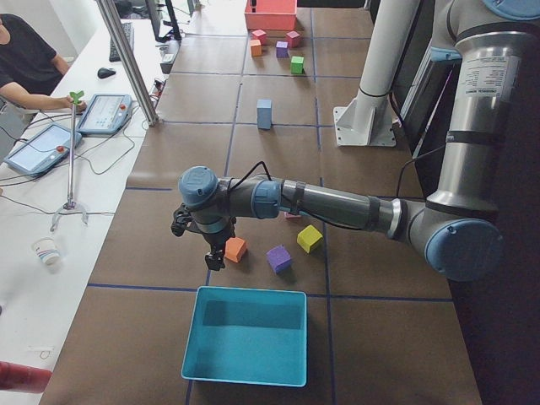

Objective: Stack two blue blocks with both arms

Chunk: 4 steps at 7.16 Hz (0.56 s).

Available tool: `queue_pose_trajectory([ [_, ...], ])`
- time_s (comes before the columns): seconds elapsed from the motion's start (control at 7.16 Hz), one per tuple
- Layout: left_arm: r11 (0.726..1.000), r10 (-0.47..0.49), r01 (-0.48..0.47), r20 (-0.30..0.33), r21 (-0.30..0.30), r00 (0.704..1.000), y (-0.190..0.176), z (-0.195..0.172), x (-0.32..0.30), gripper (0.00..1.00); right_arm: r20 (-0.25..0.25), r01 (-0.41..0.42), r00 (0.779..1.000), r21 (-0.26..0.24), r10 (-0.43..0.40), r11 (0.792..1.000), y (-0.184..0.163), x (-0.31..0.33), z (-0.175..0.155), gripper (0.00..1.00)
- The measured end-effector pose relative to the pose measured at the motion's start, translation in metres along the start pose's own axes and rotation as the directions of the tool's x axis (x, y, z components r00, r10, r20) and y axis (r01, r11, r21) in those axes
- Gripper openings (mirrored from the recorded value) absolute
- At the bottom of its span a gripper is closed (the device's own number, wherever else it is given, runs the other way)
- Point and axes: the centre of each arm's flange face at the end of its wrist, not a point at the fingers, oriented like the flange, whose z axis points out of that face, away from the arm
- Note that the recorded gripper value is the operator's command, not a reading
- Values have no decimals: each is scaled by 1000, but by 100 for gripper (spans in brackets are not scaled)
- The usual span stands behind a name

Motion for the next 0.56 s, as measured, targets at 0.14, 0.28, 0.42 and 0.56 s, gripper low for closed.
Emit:
queue_pose_trajectory([
  [0.14,1000,5,-6,1,6,1000,8,4,-4,100,0,0,1000,0,0,1000,0,0,0,100],
  [0.28,1000,14,-14,3,15,1000,12,7,-6,100,0,-1,1000,0,1,1000,0,0,0,100],
  [0.42,999,24,-24,4,25,1000,12,6,-5,100,0,-1,1000,-2,1,1000,0,1,1,100],
  [0.56,999,32,-32,5,34,999,10,3,-3,100,0,-2,1000,-3,2,1000,0,2,2,100],
])
